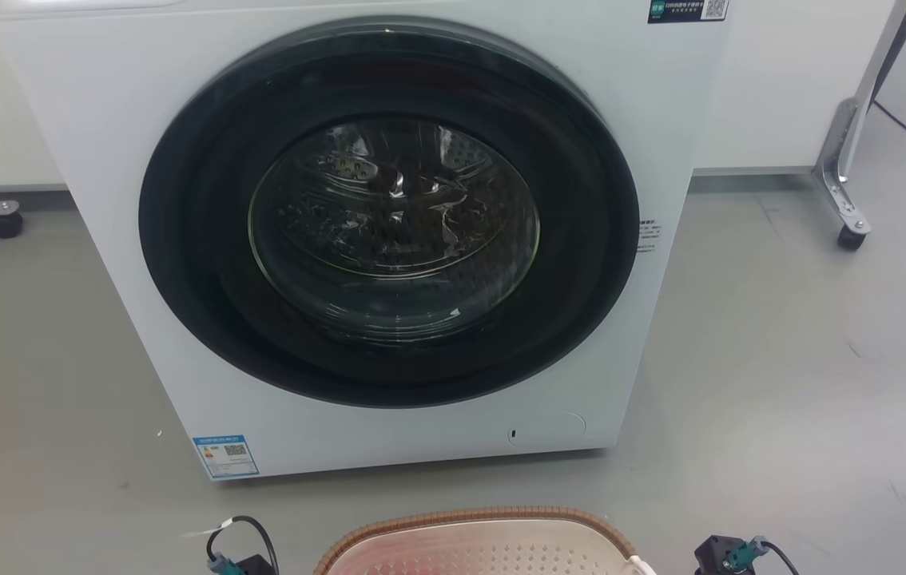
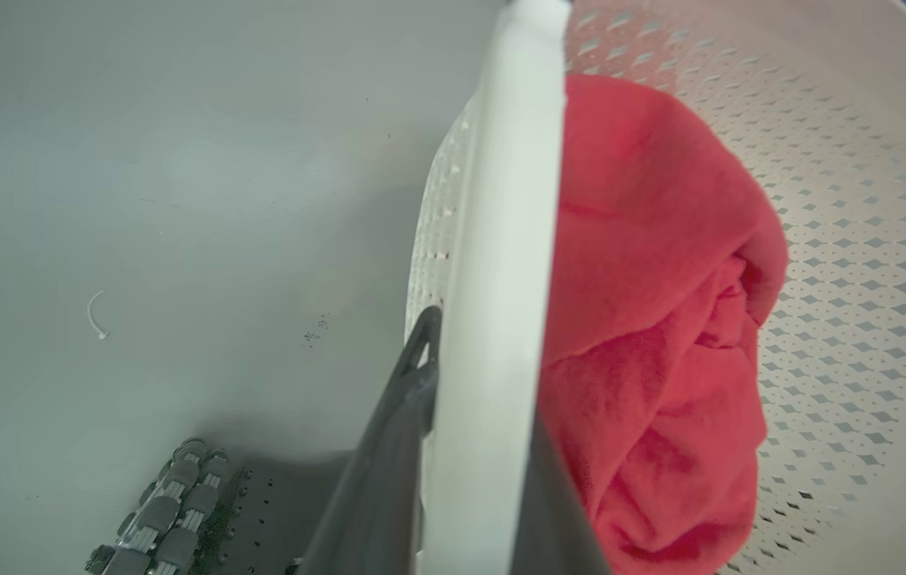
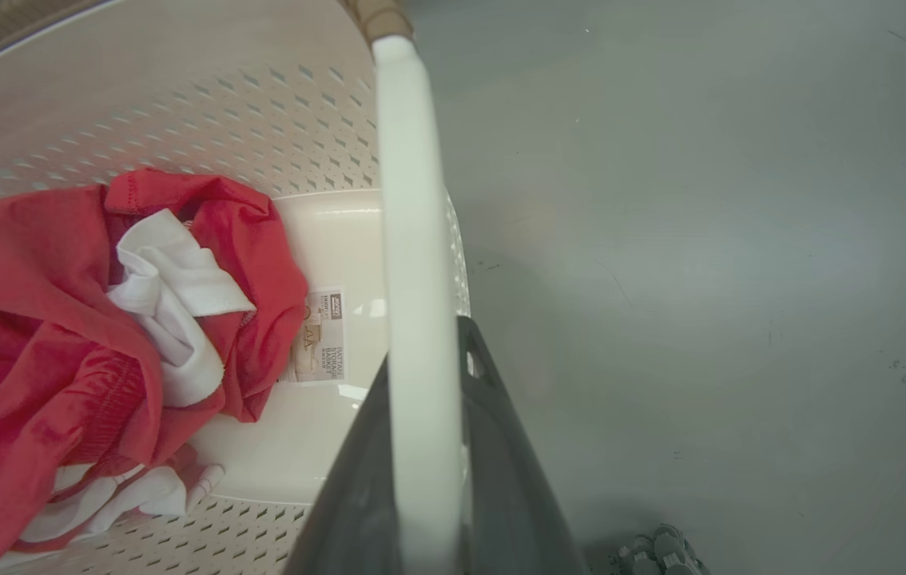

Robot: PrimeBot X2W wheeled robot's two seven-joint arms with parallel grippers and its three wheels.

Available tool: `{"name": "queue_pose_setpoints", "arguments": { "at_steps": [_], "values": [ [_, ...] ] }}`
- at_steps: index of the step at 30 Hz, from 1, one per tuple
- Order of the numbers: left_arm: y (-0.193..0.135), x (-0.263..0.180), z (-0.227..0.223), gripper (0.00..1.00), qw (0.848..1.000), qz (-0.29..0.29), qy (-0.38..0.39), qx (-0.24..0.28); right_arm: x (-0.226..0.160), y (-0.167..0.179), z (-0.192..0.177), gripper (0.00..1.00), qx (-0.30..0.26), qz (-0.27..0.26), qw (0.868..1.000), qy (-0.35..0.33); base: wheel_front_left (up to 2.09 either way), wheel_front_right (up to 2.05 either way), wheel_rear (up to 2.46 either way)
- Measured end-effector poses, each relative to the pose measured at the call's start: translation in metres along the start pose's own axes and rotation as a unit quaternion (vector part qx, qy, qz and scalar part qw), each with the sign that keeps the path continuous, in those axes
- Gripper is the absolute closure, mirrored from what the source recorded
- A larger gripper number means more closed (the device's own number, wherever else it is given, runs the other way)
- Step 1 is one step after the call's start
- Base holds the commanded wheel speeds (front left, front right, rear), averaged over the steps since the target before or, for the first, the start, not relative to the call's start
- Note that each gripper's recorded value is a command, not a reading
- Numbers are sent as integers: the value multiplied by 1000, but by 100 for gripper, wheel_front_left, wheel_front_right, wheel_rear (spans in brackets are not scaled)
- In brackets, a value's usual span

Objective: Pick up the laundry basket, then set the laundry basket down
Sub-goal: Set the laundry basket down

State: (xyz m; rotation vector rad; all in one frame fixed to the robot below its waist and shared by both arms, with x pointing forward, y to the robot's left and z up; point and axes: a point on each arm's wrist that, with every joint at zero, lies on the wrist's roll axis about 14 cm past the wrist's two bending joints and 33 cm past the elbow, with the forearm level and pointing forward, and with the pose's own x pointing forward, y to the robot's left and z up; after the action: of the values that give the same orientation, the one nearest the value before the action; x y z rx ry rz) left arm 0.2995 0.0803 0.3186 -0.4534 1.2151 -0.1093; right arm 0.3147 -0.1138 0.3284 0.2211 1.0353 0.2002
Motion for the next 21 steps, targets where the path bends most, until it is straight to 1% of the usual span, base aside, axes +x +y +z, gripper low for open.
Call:
{"name": "queue_pose_setpoints", "arguments": {
  "at_steps": [12, 15, 21],
  "values": [
    [0, 15, 1, 100, 1000, 3, 0, 4, 11, -8, 2, 100, 7, -6, 1000, -9, 0, 0, 0],
    [-1, 20, 5, 100, 1000, 2, -4, 5, 16, -11, 8, 100, 8, -8, 1000, -17, 0, 0, 0],
    [-11, 35, 27, 100, 1000, -5, -18, 10, 29, -23, 28, 100, 6, -18, 999, -39, 0, 0, 0]
  ]
}}
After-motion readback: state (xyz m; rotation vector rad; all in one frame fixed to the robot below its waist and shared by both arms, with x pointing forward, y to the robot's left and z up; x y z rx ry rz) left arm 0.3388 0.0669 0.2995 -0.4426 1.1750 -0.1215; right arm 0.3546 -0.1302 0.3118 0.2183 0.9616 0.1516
